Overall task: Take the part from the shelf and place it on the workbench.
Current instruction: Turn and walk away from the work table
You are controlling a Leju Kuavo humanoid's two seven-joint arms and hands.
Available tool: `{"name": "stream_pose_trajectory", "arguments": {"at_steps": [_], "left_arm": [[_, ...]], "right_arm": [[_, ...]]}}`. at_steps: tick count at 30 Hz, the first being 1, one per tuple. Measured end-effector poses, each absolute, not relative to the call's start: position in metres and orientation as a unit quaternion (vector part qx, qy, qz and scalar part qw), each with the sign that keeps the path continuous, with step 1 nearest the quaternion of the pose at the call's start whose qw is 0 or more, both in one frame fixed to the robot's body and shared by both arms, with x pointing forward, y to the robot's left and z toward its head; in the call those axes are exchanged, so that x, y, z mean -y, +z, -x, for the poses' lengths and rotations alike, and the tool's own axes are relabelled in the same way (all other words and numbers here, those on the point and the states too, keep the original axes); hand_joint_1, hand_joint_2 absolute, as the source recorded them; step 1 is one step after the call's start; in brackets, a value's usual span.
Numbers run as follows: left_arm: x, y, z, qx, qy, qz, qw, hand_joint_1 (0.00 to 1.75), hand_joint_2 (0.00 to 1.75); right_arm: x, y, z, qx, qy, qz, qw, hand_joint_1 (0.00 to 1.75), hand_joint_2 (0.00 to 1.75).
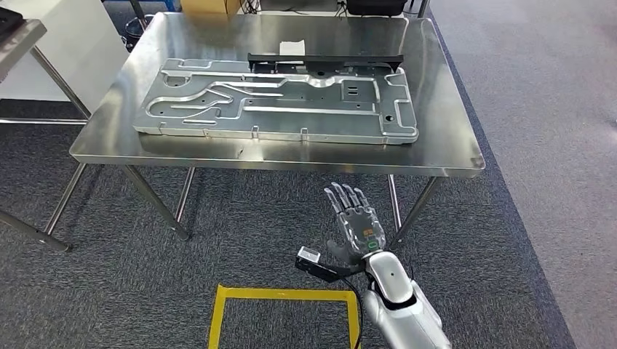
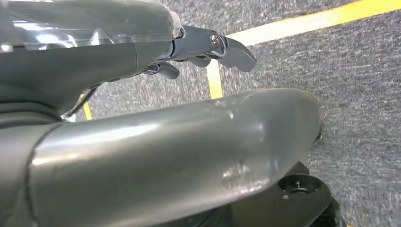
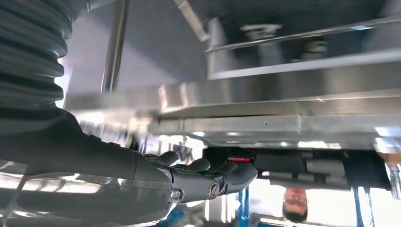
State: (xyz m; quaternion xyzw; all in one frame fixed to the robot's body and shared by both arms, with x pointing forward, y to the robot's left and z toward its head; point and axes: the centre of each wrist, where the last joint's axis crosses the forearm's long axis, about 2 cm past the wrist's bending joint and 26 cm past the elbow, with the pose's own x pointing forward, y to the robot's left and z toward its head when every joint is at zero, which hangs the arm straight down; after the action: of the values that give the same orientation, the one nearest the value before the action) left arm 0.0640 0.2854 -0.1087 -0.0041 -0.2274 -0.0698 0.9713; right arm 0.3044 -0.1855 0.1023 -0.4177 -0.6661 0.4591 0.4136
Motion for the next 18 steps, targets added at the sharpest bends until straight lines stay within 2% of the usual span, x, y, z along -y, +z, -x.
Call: {"name": "stream_pose_trajectory", "arguments": {"at_steps": [8, 15, 18], "left_arm": [[-0.287, -0.111, -0.049, 0.22, -0.008, -0.008, 0.975, 0.0, 0.0], [-0.285, -0.111, -0.045, 0.221, 0.05, -0.015, 0.974, 0.0, 0.0], [-0.282, -0.111, -0.043, 0.22, 0.06, -0.015, 0.974, 0.0, 0.0]], "right_arm": [[0.227, 0.036, -0.23, 0.69, 0.316, 0.314, 0.57, 0.0, 1.75], [0.306, -0.043, -0.154, 0.62, 0.184, 0.282, 0.709, 0.0, 1.75], [0.322, -0.065, -0.119, 0.566, 0.143, 0.293, 0.757, 0.0, 1.75]]}}
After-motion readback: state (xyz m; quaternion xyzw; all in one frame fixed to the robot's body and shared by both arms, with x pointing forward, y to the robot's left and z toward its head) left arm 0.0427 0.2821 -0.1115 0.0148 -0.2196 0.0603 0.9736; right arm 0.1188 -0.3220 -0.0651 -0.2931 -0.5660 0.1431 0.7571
